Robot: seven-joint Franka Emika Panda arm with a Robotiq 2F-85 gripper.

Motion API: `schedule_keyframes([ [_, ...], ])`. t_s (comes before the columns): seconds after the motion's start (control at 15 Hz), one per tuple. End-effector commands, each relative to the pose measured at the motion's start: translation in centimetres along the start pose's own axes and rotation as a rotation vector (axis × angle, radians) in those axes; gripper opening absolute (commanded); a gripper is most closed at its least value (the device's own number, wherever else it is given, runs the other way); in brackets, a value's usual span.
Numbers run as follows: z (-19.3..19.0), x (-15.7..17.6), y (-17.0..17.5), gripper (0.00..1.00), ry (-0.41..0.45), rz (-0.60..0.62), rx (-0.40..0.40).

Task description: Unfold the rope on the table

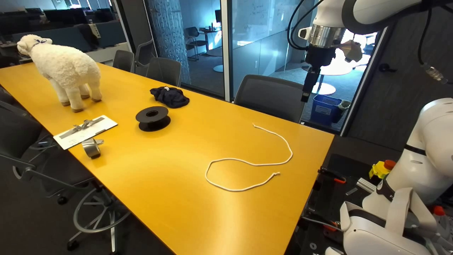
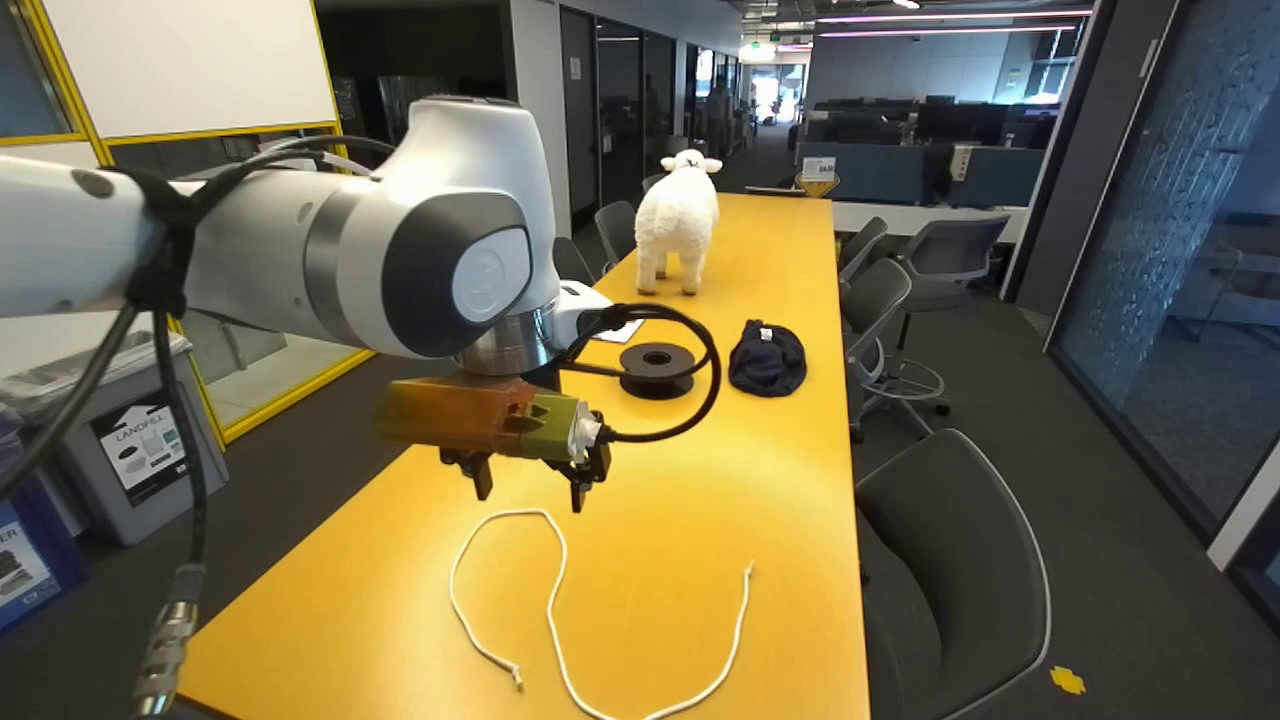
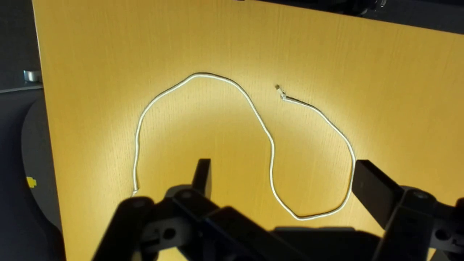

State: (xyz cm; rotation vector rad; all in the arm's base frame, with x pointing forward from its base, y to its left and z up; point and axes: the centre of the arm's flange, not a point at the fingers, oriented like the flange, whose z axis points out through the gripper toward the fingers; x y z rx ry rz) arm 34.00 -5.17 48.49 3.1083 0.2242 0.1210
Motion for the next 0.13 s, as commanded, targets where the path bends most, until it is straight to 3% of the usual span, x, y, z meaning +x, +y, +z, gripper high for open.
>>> schedule_keyframes([
  [0.0, 0.00, 0.00, 0.00, 1.00, 0.000, 0.000, 0.000],
  [0.07, 0.00, -0.01, 0.00, 1.00, -0.001, 0.000, 0.000],
])
